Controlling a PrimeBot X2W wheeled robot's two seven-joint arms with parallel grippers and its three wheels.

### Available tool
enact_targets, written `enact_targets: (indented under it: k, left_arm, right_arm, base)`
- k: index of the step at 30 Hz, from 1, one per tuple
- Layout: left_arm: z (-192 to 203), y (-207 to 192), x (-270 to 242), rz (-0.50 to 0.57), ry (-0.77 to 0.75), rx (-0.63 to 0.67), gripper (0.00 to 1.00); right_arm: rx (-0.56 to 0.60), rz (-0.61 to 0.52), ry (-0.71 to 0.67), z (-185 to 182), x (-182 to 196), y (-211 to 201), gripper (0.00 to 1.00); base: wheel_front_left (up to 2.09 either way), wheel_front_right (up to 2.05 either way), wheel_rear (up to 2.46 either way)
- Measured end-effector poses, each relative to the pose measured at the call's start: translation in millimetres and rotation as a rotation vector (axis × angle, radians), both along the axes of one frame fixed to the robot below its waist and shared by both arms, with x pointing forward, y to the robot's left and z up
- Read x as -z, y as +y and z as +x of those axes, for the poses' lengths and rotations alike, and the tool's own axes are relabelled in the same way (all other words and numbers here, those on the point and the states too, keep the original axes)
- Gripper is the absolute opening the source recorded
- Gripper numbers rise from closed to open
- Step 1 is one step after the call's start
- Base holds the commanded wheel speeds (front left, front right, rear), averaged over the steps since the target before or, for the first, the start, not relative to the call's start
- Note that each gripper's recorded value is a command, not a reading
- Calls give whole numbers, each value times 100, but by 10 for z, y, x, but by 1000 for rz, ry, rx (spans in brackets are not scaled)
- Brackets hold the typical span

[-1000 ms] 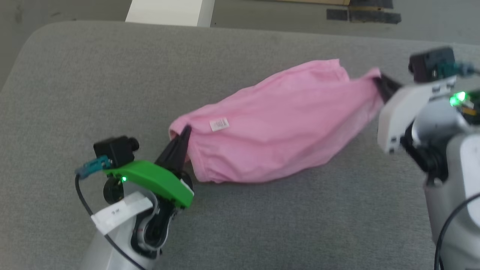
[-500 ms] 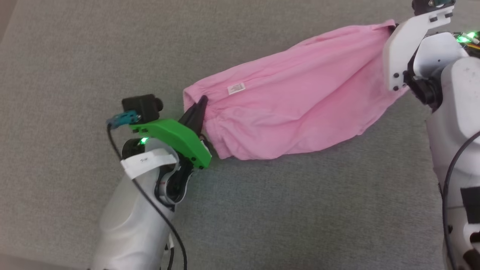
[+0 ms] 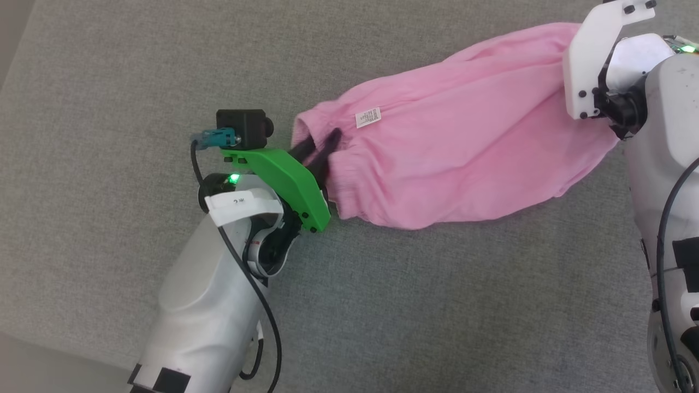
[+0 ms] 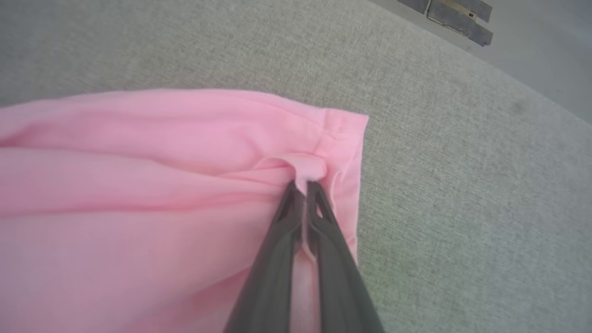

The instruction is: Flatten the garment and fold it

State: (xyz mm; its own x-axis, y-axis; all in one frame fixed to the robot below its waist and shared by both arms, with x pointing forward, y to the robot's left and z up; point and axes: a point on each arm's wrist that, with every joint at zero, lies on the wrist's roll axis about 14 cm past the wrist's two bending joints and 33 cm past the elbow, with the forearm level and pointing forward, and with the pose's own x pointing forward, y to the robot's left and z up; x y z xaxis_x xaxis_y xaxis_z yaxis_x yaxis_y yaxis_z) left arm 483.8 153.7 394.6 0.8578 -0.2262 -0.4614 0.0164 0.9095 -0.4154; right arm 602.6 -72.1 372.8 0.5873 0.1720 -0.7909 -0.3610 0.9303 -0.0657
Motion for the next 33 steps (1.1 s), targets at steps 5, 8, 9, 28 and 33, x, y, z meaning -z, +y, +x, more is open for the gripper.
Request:
enact_targets:
  k: [5, 8, 9, 28, 33]
  left_arm:
    - [19, 60, -279, 41, -129, -32, 100]
    - [-81, 112, -412, 55, -192, -55, 100]
    - [-128, 121, -450, 58, -210, -61, 100]
    - [-646, 489, -1664, 197, -739, -242, 100]
    - [-721, 546, -1533, 279, -713, -235, 100]
  right_arm:
    - [-7, 54, -86, -12, -162, 50, 100]
    - [-13, 96, -142, -83, -265, 80, 100]
    - [-9, 115, -164, -106, -314, 76, 100]
    - [263, 493, -619, -486, -1297, -380, 100]
    - [353, 505, -525, -515, -984, -487, 100]
  base:
    - [0, 0, 0]
    - [0, 0, 0]
    - [0, 0, 0]
    - [0, 0, 0]
    - [0, 0, 0]
